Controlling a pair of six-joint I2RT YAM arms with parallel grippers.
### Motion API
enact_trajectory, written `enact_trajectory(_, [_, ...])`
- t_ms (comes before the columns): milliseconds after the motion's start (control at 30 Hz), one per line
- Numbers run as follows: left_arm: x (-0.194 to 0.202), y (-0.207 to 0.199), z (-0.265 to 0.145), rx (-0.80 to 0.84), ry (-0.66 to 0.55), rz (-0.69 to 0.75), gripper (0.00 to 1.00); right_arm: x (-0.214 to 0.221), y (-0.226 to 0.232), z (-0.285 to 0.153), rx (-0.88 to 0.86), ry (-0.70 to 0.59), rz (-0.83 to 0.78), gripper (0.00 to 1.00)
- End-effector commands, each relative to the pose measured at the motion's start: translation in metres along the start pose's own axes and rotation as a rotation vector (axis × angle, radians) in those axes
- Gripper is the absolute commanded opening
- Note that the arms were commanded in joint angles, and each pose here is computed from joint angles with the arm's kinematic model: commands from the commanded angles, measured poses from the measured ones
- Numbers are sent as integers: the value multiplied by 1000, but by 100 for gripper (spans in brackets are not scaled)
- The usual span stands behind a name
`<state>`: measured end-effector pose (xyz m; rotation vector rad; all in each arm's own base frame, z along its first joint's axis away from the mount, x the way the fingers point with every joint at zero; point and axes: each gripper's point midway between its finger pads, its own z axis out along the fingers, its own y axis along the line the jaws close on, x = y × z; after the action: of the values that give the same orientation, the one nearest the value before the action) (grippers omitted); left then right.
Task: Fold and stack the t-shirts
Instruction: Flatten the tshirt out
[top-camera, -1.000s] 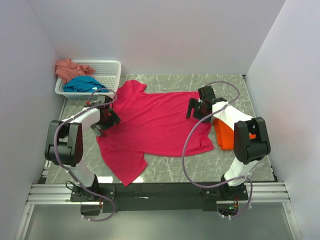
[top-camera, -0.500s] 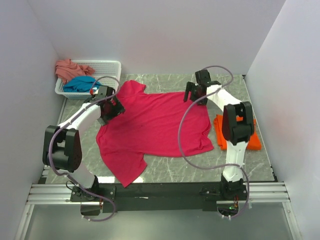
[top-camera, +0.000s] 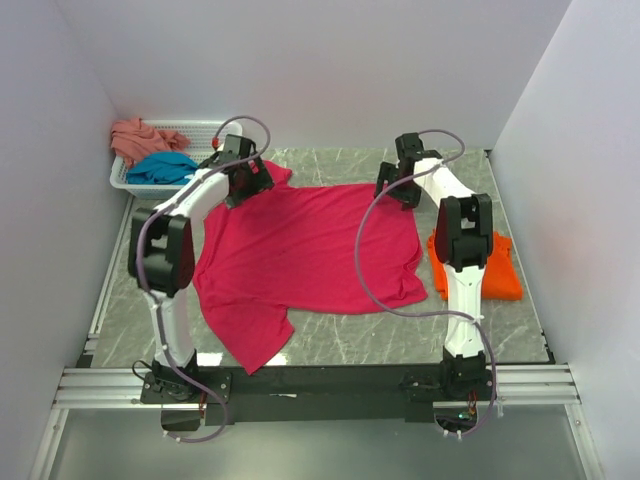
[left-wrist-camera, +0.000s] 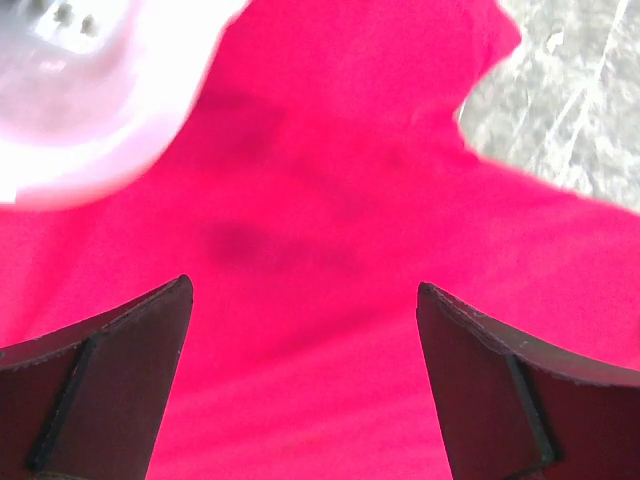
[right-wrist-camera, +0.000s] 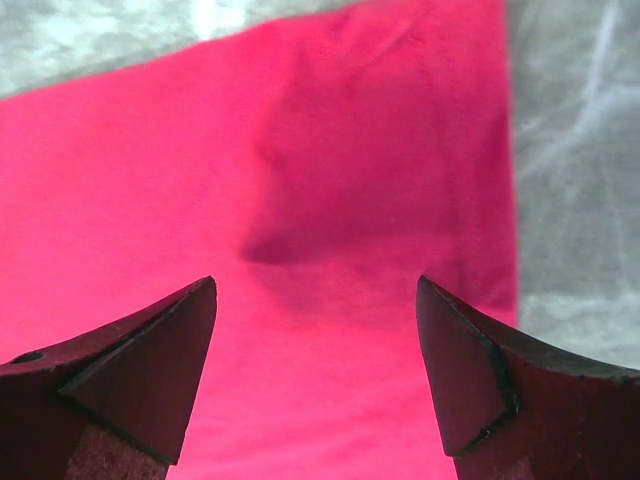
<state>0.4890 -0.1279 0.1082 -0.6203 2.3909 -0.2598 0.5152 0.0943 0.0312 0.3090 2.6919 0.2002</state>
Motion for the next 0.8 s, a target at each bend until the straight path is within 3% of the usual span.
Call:
enact_trajectory(0, [-17, -23, 15, 38, -24, 51, 99, 2, -28, -4, 80, 44, 8, 87])
enact_trajectory(233, [-15, -42, 73, 48, 42, 89, 99, -2, -63, -2, 117, 66, 47, 86])
enact_trajectory(467, [-5, -56, 102, 91, 74, 89, 99, -10, -79, 4, 111, 74, 63, 86])
enact_trajectory(767, [7, -67, 132, 139, 110, 77, 99, -38, -51, -10, -17, -24, -7, 79])
